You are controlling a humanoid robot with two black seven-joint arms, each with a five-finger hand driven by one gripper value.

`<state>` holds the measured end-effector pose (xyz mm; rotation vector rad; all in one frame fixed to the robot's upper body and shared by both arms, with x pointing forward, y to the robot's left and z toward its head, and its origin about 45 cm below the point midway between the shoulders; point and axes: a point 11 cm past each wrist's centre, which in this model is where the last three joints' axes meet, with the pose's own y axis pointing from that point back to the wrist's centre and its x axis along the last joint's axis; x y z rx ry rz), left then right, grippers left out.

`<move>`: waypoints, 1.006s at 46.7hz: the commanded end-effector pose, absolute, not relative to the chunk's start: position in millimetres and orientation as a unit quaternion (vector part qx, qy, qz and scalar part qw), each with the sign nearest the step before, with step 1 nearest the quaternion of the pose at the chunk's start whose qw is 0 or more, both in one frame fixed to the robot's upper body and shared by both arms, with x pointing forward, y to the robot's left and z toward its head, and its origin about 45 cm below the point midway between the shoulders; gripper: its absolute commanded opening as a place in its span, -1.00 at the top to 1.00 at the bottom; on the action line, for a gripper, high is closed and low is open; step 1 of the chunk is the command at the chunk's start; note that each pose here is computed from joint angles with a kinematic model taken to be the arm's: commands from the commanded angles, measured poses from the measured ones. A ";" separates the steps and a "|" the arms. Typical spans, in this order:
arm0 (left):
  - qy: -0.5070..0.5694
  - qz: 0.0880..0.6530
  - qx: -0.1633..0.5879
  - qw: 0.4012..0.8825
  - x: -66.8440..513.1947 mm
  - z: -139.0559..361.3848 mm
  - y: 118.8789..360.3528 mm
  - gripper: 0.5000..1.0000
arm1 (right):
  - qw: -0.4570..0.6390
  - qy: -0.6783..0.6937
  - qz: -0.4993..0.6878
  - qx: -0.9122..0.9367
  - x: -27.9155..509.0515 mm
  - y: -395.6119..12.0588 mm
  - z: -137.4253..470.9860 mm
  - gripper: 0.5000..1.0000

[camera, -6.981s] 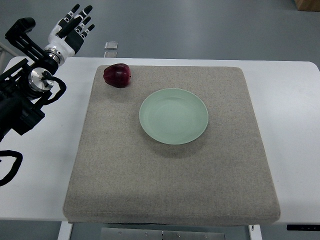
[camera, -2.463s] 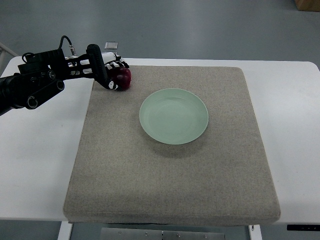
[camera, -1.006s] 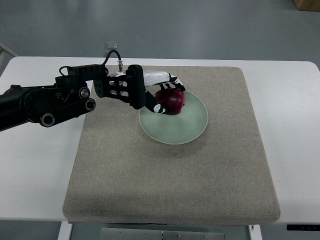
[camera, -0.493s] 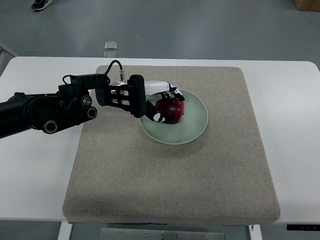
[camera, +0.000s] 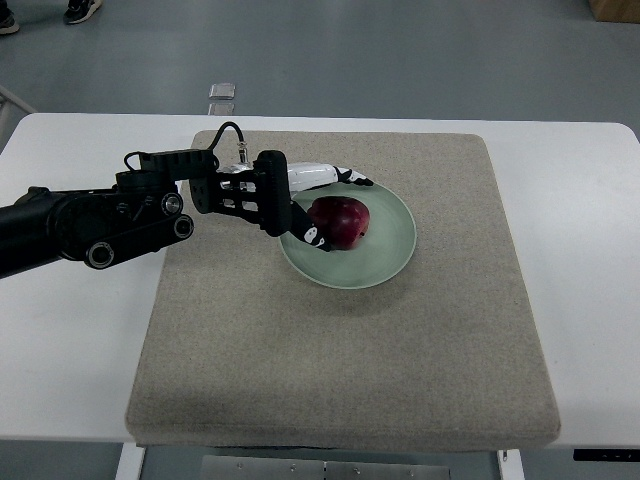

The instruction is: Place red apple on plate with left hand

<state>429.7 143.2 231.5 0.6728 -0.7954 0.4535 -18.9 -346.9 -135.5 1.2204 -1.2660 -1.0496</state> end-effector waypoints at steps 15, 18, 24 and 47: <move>-0.370 0.261 0.345 0.822 452.1 236.2 178.9 -0.93 | 0.520 -0.528 -0.438 0.509 -18.9 -346.9 -135.5 -0.86; -0.370 0.271 0.354 0.815 457.3 236.9 188.1 -0.93 | 0.520 -0.528 -0.438 0.509 -18.9 -346.9 -135.5 -0.86; -0.370 0.298 0.371 0.798 469.1 237.4 208.7 -0.93 | 0.520 -0.528 -0.438 0.509 -18.9 -346.9 -135.5 -0.86; -0.271 0.482 0.311 0.773 511.4 270.7 263.5 -0.93 | 0.520 -0.528 -0.438 0.509 -18.9 -346.9 -135.5 -0.86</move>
